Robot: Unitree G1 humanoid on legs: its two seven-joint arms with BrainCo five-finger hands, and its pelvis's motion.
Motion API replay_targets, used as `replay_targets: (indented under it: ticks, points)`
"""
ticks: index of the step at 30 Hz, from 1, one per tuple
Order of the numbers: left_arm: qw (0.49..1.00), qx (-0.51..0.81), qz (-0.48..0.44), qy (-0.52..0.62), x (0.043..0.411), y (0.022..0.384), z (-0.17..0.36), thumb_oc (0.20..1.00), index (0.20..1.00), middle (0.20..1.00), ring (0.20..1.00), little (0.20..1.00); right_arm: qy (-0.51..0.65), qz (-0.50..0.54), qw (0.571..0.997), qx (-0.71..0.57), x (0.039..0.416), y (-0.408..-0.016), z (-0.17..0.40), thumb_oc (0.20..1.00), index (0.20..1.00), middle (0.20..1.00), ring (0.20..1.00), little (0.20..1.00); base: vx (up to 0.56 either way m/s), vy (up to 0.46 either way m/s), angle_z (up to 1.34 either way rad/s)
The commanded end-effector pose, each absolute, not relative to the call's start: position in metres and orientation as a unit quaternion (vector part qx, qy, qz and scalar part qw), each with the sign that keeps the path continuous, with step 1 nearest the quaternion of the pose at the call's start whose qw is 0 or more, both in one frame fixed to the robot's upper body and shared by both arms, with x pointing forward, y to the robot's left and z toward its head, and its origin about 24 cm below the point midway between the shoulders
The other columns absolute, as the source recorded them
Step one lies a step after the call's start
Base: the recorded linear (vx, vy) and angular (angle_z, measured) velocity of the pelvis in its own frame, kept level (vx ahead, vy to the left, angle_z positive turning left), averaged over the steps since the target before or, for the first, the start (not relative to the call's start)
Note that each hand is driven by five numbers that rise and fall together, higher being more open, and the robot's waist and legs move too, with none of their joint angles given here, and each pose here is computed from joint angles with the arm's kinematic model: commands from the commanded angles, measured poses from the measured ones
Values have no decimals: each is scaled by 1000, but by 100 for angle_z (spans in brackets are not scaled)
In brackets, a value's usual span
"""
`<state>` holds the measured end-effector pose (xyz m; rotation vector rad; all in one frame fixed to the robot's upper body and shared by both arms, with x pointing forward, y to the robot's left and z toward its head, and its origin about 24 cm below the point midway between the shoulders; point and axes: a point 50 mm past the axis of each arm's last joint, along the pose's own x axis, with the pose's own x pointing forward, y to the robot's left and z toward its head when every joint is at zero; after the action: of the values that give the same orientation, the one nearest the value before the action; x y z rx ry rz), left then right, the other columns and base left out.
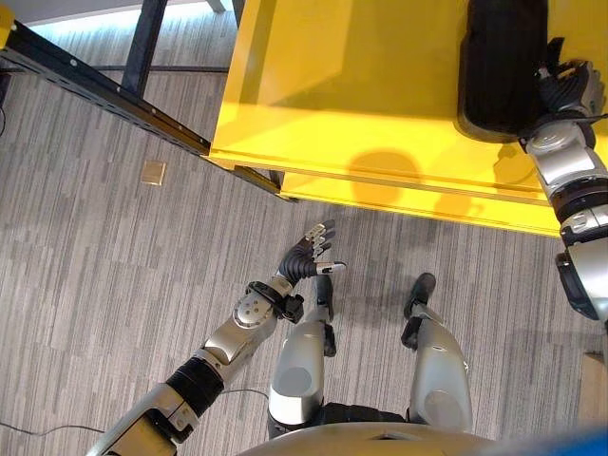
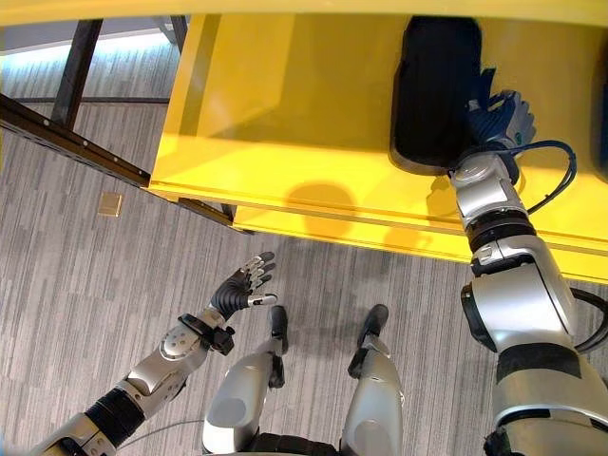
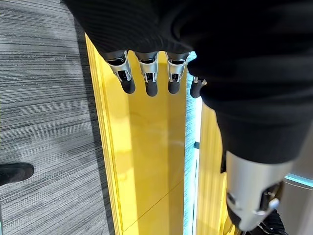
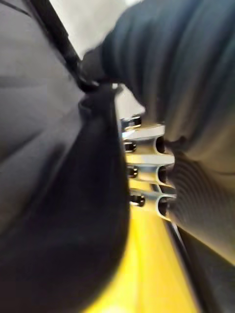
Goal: Move parts from the plastic box to the shelf.
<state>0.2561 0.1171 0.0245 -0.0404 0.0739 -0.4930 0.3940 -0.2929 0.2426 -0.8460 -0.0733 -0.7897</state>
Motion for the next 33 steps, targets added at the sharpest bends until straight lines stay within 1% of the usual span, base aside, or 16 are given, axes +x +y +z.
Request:
replay_targets:
  ticks: [1, 8, 12, 14, 21, 22, 23, 27, 29, 33]
  points:
    - [958, -52, -281, 1, 244, 104, 38, 1000, 1000, 1000, 1000, 1000, -107, -419, 794, -426, 385, -302, 301, 1000, 1000, 1000, 1000, 1000, 0, 0, 0]
    - [958, -53, -282, 2, 243, 103, 38, 1000, 1000, 1000, 1000, 1000, -110, -447, 785, -414, 381, -307, 300, 1000, 1000, 1000, 1000, 1000, 0, 0, 0]
    - [958, -55, -282, 2, 242, 103, 37, 1000, 1000, 1000, 1000, 1000, -117, -454, 791, -392, 380, -308, 301, 1000, 1000, 1000, 1000, 1000, 0, 0, 0]
    - [958, -56, -282, 2, 242, 102, 36, 1000, 1000, 1000, 1000, 1000, -130, -464, 798, -361, 379, -307, 300, 1000, 1000, 1000, 1000, 1000, 0, 0, 0]
    - [958, -62, -281, 1, 240, 100, 36, 1000, 1000, 1000, 1000, 1000, -258, -453, 796, -307, 375, -285, 319, 1000, 1000, 1000, 1000, 1000, -2, 4, 0]
    - [958, -62, -281, 1, 240, 101, 36, 1000, 1000, 1000, 1000, 1000, -262, -453, 795, -306, 374, -284, 319, 1000, 1000, 1000, 1000, 1000, -15, 39, -1]
    - [958, -64, -279, 1, 238, 102, 35, 1000, 1000, 1000, 1000, 1000, -320, -435, 791, -289, 369, -272, 328, 1000, 1000, 1000, 1000, 1000, 0, 0, 0]
    - [960, -66, -272, 2, 235, 108, 31, 1000, 1000, 1000, 1000, 1000, -394, -380, 792, -270, 357, -248, 333, 1000, 1000, 1000, 1000, 1000, 15, 22, -2]
    - [962, -67, -265, 3, 233, 113, 29, 1000, 1000, 1000, 1000, 1000, -420, -336, 800, -266, 347, -232, 329, 1000, 1000, 1000, 1000, 1000, 35, 24, -5]
    - [966, -68, -249, 7, 229, 121, 25, 1000, 1000, 1000, 1000, 1000, -414, -254, 838, -248, 335, -210, 298, 1000, 1000, 1000, 1000, 1000, 9, 10, -5]
